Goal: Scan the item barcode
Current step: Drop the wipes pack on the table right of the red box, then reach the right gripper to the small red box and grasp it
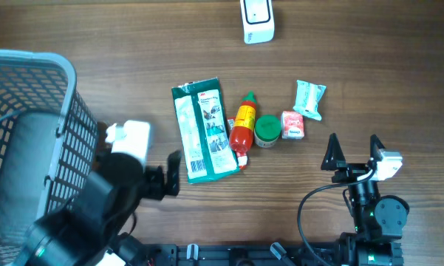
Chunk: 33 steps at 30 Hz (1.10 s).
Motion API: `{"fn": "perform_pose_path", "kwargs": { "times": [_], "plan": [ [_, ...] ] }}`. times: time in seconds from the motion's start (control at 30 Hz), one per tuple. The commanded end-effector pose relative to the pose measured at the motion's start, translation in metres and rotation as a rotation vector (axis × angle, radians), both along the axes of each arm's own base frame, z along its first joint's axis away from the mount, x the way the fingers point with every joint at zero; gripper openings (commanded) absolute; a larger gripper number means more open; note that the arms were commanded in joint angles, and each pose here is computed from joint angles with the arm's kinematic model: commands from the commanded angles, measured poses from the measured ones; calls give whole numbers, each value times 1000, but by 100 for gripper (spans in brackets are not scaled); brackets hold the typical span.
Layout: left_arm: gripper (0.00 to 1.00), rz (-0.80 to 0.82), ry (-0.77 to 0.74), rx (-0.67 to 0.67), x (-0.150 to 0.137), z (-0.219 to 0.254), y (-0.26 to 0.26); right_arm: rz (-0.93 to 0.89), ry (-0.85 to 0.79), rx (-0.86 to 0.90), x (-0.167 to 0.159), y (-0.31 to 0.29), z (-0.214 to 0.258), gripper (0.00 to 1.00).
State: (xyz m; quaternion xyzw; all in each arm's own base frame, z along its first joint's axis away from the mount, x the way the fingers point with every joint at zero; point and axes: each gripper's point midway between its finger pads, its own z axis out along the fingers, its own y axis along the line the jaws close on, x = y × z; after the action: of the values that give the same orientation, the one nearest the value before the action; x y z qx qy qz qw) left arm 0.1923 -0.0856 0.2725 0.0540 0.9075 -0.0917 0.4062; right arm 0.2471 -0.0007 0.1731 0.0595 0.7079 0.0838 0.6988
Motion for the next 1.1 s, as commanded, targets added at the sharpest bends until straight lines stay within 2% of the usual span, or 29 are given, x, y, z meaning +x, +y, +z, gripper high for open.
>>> {"fn": "perform_pose_path", "kwargs": {
  "times": [0.0, 0.1, 0.2, 0.23, 0.33, 0.4, 0.43, 0.63, 0.67, 0.73, 0.77, 0.8, 0.83, 0.9, 1.03, 1.07],
  "plan": [
    [100, 9, -20, 1, -18, 3, 17, -70, -16, 6, 0, -12, 4, 100],
    [100, 40, -35, -17, -18, 6, 21, -76, -3, 10, 0, -13, 0, 100],
    [100, 223, -26, -46, -9, 3, 37, -62, -9, 71, 0, -11, 2, 100],
    [100, 290, -22, -55, -7, 1, 43, -57, -2, 141, 0, -9, 0, 100],
    [100, 366, 8, -28, -6, -6, 54, 102, 51, 610, -1, 19, 1, 100],
    [100, 405, 16, -3, -5, -9, 61, 199, 116, 784, -4, 37, 0, 100],
    [100, 431, 19, 6, -3, -10, 66, 202, 134, 827, -4, 39, -2, 100],
    [100, 555, 24, 12, 16, -12, 81, 255, 227, 834, -4, 52, -16, 100],
    [100, 572, 31, 16, 20, -14, 83, 262, 244, 837, -4, 54, -19, 96],
    [100, 585, 55, 37, 24, -19, 84, 251, 270, 860, -3, 54, -24, 68],
    [100, 584, 69, 48, 25, -22, 84, 240, 304, 912, -3, 55, -29, 63],
    [100, 584, 81, 59, 27, -25, 83, 229, 345, 968, -3, 56, -36, 67],
    [100, 584, 90, 66, 28, -27, 82, 218, 376, 995, -2, 58, -42, 76],
    [100, 584, 110, 83, 32, -32, 81, 184, 427, 998, -1, 58, -56, 81],
    [100, 584, 149, 115, 37, -41, 78, 240, 432, 873, 14, 65, -45, 99],
    [100, 583, 157, 122, 38, -44, 78, 239, 450, 838, 19, 65, -41, 99]
  ]
}}
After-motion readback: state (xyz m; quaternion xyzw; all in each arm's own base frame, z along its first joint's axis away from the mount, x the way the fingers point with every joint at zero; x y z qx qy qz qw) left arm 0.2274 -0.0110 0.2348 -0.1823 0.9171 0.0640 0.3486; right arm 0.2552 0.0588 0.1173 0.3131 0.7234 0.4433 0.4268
